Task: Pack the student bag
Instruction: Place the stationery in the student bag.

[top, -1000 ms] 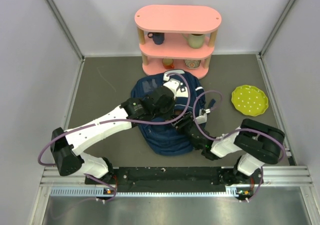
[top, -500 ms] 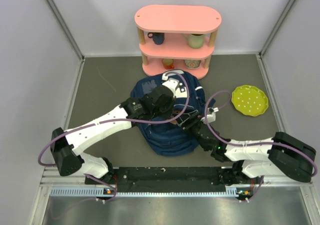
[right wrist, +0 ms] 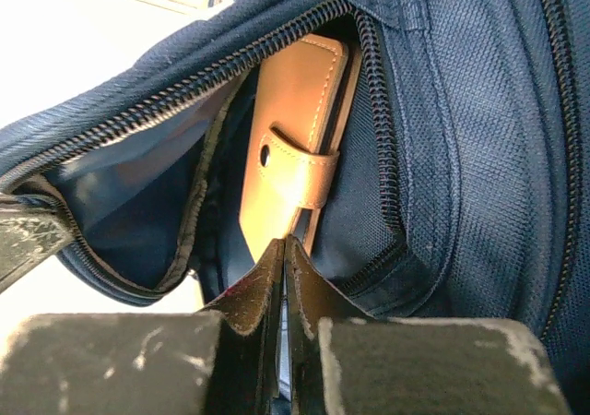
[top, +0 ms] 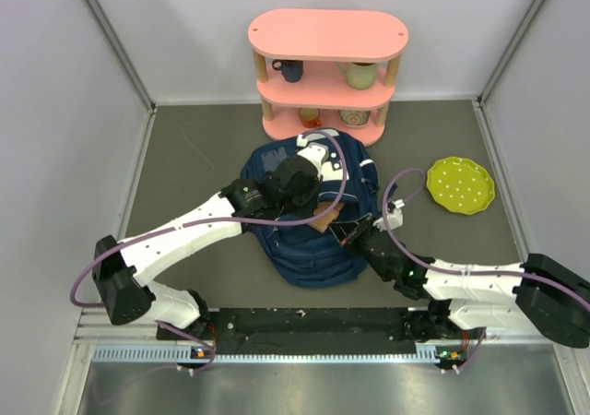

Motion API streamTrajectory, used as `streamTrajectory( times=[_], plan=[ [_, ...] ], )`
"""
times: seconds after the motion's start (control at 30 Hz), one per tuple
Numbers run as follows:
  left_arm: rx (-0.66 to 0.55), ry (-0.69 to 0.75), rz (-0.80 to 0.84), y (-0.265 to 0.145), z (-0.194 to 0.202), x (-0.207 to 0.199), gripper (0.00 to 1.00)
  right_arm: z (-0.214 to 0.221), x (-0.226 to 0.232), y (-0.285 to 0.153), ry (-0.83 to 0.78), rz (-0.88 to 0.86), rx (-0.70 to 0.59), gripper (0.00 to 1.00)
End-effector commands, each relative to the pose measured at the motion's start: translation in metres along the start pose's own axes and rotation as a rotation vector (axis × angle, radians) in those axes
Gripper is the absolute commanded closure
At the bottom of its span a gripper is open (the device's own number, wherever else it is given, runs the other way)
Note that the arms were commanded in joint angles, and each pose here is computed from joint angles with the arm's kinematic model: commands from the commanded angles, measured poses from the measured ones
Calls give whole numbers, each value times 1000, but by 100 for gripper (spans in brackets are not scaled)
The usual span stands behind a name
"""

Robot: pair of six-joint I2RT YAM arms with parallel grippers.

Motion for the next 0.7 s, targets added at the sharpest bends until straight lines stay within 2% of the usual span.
streamTrajectory(
  times=[0.0, 0.3, 0.4, 0.5, 0.53, 0.63, 0.67],
  plan=[
    [-126, -72, 27, -9, -20, -2, 100, 4, 24, 11, 9, -55, 0, 100],
    [-117, -73, 37, -8, -18, -2, 100, 17, 37, 34, -1, -108, 6, 100],
    [-111, -70, 36, -7, -16, -2, 100, 19, 40, 33, -23, -113, 29, 95],
    [-108, -70, 30, -7, -14, -1, 100, 17, 34, 25, -65, -134, 62, 83],
    [-106, -72, 27, -6, -14, -1, 100, 13, 34, 16, -77, -156, 71, 72],
    [-103, -76, 17, -5, -11, 1, 100, 4, 30, -3, -130, -177, 94, 55],
    [-100, -75, 18, -5, -10, 1, 100, 2, 23, -9, -158, -146, 118, 53]
  ],
)
Point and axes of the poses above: each gripper's point midway between its finger pads, its own y axis out along the fingers, its own x axis along the line the jaws close on, z = x × y, the point moved 10 cm from there along -y, back along the fingers, and after that the axes turned 12 degrees about y, right-handed, at the moved point
